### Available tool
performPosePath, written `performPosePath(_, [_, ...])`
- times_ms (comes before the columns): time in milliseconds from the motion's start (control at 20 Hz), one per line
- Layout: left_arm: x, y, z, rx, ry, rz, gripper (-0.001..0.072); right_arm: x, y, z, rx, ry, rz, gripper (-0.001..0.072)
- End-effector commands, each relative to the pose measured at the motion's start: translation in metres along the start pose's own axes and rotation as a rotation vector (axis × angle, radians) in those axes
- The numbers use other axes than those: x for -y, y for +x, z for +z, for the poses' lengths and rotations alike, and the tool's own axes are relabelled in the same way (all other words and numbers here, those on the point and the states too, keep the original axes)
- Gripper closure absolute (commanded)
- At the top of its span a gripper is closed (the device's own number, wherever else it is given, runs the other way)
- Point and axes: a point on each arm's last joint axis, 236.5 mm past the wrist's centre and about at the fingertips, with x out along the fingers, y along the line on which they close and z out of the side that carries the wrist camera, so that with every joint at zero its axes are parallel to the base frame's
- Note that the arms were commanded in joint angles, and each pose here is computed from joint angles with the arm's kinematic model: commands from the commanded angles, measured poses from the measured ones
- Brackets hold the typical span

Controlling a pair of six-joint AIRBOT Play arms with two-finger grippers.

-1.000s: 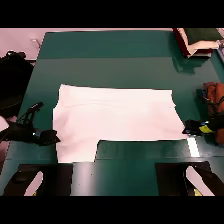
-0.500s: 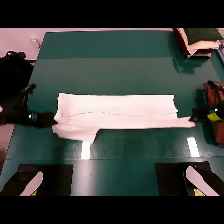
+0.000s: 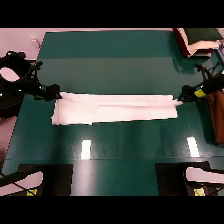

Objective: Fold the shirts.

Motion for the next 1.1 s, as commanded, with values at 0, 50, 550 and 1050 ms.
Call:
performPosePath(0, [0.002, 0.005, 0.024, 0.046, -0.007, -0.011, 0.0208, -0.006, 0.003, 0.033, 0.041, -0.022, 0.023, 0.0368])
performPosePath(50, [0.005, 0.003, 0.023, 0.04, -0.005, -0.02, 0.0229, 0.0, 0.001, 0.033, 0.045, -0.023, 0.021, 0.0331])
performPosePath(550, [0.074, 0.019, 0.011, 0.024, 0.066, -0.14, 0.0678, 0.041, 0.065, -0.022, -0.015, 0.226, 0.266, 0.0192])
performPosePath(1050, [0.194, 0.105, -0.041, -0.073, 0.223, -0.24, 0.0679, -0.039, 0.055, 0.016, 0.057, 0.031, 0.365, 0.0697])
